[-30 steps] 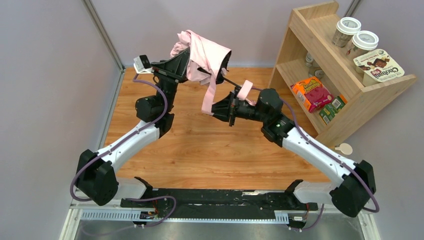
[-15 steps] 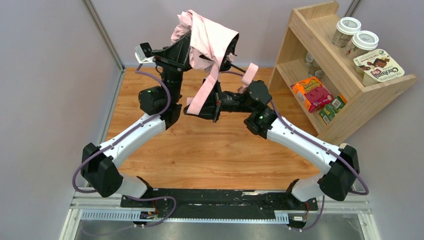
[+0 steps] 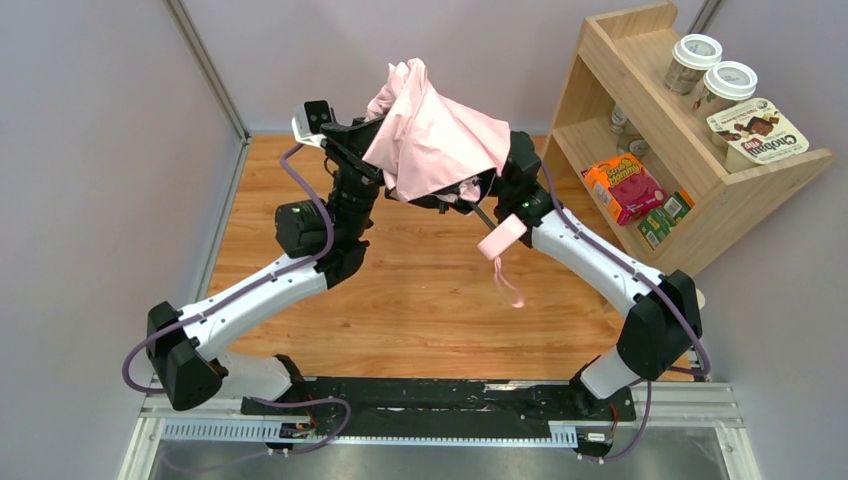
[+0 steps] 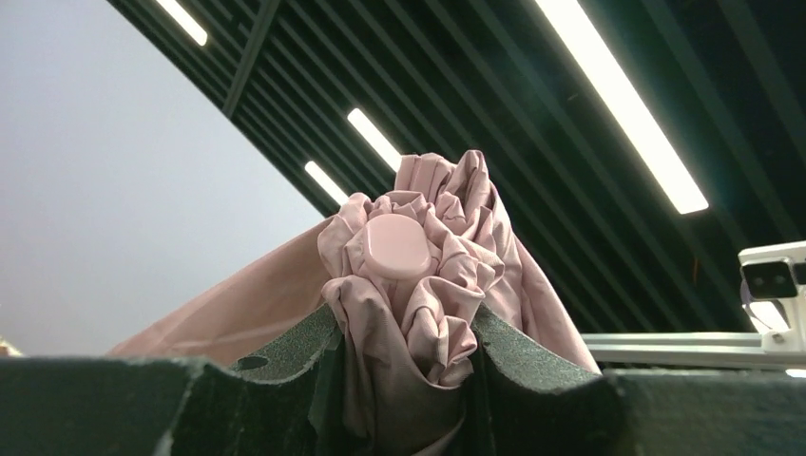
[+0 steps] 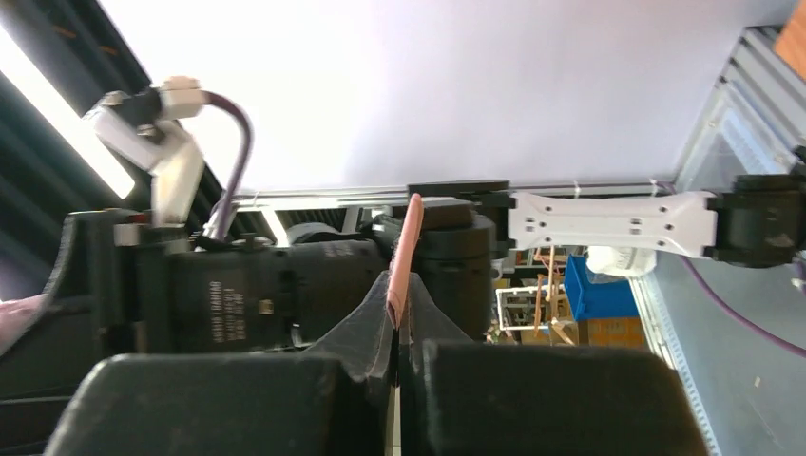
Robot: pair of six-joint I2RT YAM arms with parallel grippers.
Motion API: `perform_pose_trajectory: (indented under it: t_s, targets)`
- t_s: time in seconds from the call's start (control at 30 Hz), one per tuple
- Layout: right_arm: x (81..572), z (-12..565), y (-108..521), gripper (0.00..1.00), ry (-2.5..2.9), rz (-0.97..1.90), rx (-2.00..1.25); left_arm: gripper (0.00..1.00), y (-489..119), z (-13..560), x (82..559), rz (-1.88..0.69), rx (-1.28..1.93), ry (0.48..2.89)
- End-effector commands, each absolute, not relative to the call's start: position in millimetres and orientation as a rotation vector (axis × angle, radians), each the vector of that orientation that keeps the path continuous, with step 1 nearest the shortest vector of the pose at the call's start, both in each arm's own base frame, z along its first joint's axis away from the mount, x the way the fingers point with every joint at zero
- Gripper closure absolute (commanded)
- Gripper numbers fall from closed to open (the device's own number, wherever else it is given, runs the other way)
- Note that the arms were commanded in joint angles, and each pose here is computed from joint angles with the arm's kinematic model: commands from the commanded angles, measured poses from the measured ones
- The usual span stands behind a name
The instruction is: Put away the umbrella
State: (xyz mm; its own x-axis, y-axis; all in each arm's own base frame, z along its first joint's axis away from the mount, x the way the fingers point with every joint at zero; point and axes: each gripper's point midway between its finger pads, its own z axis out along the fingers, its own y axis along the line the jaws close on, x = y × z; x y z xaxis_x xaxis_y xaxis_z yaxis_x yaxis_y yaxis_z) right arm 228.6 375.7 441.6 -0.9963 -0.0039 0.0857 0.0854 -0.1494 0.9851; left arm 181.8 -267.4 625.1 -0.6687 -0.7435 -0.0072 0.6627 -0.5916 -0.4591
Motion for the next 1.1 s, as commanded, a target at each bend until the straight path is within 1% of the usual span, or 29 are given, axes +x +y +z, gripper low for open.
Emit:
perform_pose_trajectory:
  t_s: [0.0,0.17,0.27,0.43,0.6,0.7,0.8,0.83,0.87,0.9,0.93,0.97,1.07]
  targets:
    - [244,426,355,1.00,-2.133,-2.384,-0.121,1.00,-250,647,144,-2.329,-0.115,0.505]
    - [262,440,333,1.00,-2.262,-2.442,-0.024,1.00,-266,624,154,-2.310,-0.164,0.680]
    - [271,432,320,1.00,-2.419,-2.402,-0.007,1.00,-272,592,166,-2.180,-0.235,0.890]
    - [276,409,308,1.00,-2.635,-2.350,-0.006,1.00,-257,572,176,-1.991,-0.306,0.986]
    - [276,398,296,1.00,-2.831,-2.347,-0.006,1.00,-260,547,194,-1.793,-0.327,1.140]
    - [284,413,288,1.00,-2.939,-2.416,0.031,1.00,-270,527,204,-1.724,-0.337,1.263]
    - [291,436,285,1.00,-2.980,-2.491,0.137,1.00,-271,507,212,-1.674,-0.389,1.344]
    - [293,441,284,1.00,-3.013,-2.497,0.170,1.00,-272,489,216,-1.611,-0.406,1.430]
    - [295,444,281,1.00,-3.065,-2.506,0.176,1.00,-267,484,221,-1.552,-0.430,1.457]
    - [296,447,279,1.00,-3.093,-2.528,0.187,1.00,-266,462,224,-1.475,-0.448,1.544]
    - [297,448,277,1.00,-3.120,-2.548,0.193,1.00,-260,456,229,-1.425,-0.484,1.560]
    - [298,445,274,1.00,-3.148,-2.548,0.160,1.00,-259,437,232,-1.362,-0.498,1.628]
    - [295,454,272,1.00,-3.079,-2.790,0.176,1.00,-255,392,241,-1.252,-0.582,1.721]
